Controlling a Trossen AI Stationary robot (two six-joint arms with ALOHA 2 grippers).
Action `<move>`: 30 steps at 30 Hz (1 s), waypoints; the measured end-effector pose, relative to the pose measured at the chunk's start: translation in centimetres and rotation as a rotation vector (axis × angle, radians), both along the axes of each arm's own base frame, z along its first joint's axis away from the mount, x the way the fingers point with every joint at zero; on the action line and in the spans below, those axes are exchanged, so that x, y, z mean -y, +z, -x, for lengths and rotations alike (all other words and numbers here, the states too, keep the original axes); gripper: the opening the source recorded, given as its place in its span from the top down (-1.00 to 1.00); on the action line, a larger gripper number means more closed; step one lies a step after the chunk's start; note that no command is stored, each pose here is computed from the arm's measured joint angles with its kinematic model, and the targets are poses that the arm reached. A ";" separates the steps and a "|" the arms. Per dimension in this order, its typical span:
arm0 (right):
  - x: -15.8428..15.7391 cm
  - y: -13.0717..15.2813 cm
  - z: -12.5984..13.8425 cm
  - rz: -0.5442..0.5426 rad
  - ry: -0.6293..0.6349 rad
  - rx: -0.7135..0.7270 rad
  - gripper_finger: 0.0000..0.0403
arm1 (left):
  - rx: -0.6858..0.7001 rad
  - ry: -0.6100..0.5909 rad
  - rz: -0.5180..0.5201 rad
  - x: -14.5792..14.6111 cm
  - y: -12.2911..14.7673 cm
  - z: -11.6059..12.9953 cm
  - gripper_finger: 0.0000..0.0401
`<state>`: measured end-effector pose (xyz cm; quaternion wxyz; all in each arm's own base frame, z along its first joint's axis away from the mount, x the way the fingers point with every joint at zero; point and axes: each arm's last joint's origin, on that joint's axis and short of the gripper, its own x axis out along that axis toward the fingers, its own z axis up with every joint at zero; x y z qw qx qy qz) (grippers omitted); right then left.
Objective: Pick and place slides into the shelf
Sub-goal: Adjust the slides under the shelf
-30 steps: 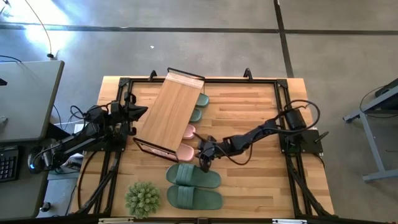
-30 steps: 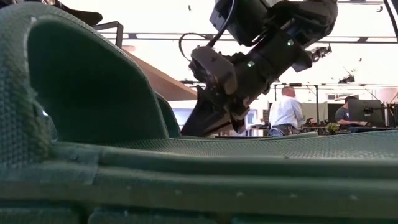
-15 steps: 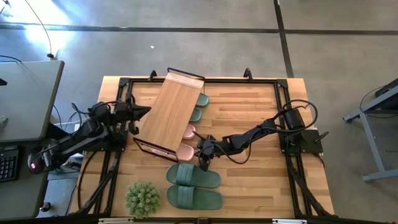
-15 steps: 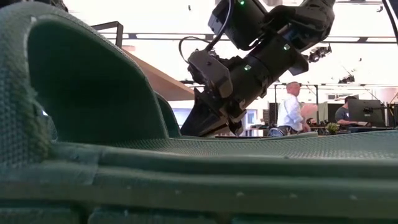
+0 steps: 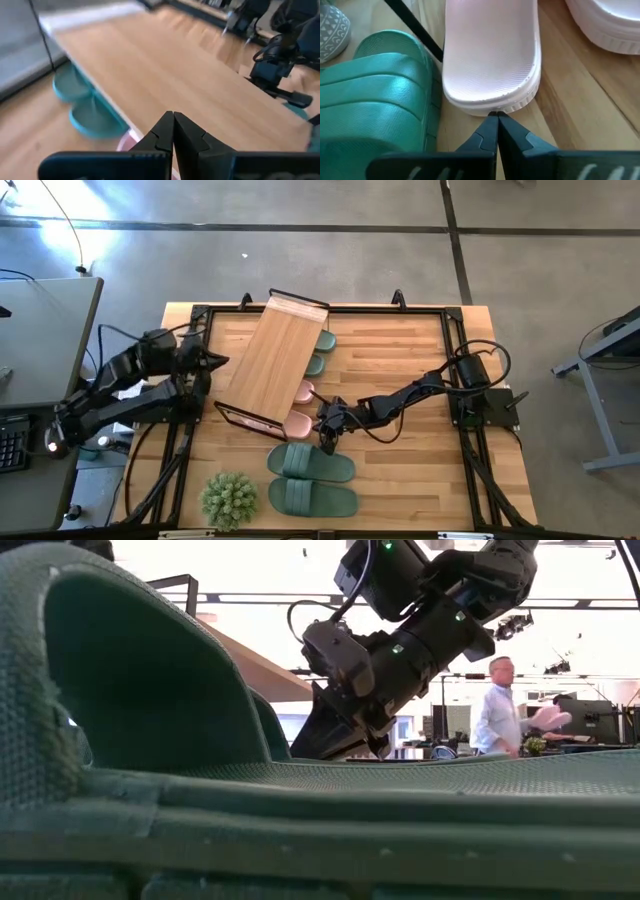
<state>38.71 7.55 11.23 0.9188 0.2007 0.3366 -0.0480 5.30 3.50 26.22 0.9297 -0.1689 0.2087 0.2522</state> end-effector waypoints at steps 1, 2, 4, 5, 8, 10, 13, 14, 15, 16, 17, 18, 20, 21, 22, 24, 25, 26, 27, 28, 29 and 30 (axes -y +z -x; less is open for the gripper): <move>0.0 0.0 0.0 -0.002 0.002 -0.001 1.00 | -0.023 0.014 0.047 -0.1 0.4 -0.1 1.00; 0.0 0.0 0.0 -0.002 0.003 -0.002 1.00 | -0.063 0.025 0.092 -0.3 0.6 -0.4 1.00; 0.0 0.0 0.0 -0.002 0.003 -0.003 1.00 | -0.179 0.052 0.160 -0.7 0.9 -0.8 1.00; 0.0 0.0 0.0 -0.002 0.003 -0.003 1.00 | -0.235 0.063 0.190 -1.0 1.0 -1.1 1.00; 0.0 0.0 0.0 -0.002 0.003 -0.006 1.00 | -0.420 0.087 0.280 -1.8 0.7 -1.9 1.00; 0.0 0.0 0.0 -0.001 0.003 -0.007 1.00 | -0.481 0.069 0.301 -2.5 0.5 -2.8 1.00; -0.1 0.0 0.1 -0.001 0.005 -0.007 1.00 | -0.525 0.028 0.330 -3.2 0.0 -3.8 1.00; -0.1 0.0 0.1 -0.001 0.005 -0.007 1.00 | -0.533 0.012 0.337 -3.4 -0.1 -4.1 1.00; -0.1 0.0 0.1 -0.001 0.005 -0.007 1.00 | -0.538 -0.003 0.345 -3.6 -0.3 -4.4 1.00; -0.1 0.0 0.1 -0.001 0.005 -0.006 1.00 | -0.543 -0.013 0.355 -3.7 -0.4 -4.7 1.00; -0.1 0.0 0.1 -0.001 0.005 -0.007 1.00 | -0.543 -0.018 0.358 -3.8 -0.5 -4.8 1.00; -0.1 0.0 0.1 -0.001 0.005 -0.007 1.00 | -0.540 -0.021 0.358 -3.9 -0.5 -4.9 1.00; -0.1 0.0 0.1 -0.001 0.005 -0.006 1.00 | -0.537 -0.022 0.354 -4.0 -0.5 -5.0 1.00; -0.1 0.0 0.1 -0.001 0.004 -0.006 1.00 | -0.531 -0.021 0.350 -4.0 -0.5 -5.1 1.00; -0.1 0.0 0.1 0.000 0.005 -0.006 1.00 | -0.527 -0.020 0.349 -4.0 -0.4 -5.1 1.00; -0.1 0.0 0.1 -0.001 0.005 -0.006 1.00 | -0.529 -0.020 0.350 -4.0 -0.5 -5.1 1.00; -0.1 0.0 0.1 0.000 0.005 -0.006 1.00 | -0.529 -0.019 0.351 -4.0 -0.5 -5.1 1.00; -0.1 0.0 0.1 0.000 0.006 -0.006 1.00 | -0.527 -0.017 0.353 -4.0 -0.4 -5.1 1.00; -0.1 0.0 0.0 0.000 0.006 -0.004 1.00 | -0.526 -0.015 0.356 -4.0 -0.5 -5.1 1.00; -0.1 0.0 0.0 -0.002 0.005 0.001 1.00 | -0.525 -0.015 0.356 -4.0 -0.4 -5.1 1.00; -0.1 -0.1 0.0 -0.003 0.005 0.005 1.00 | -0.526 -0.015 0.357 -4.0 -0.5 -5.1 1.00; -0.1 -0.1 0.0 -0.004 0.005 0.004 1.00 | -0.525 -0.015 0.357 -4.0 -0.4 -5.1 1.00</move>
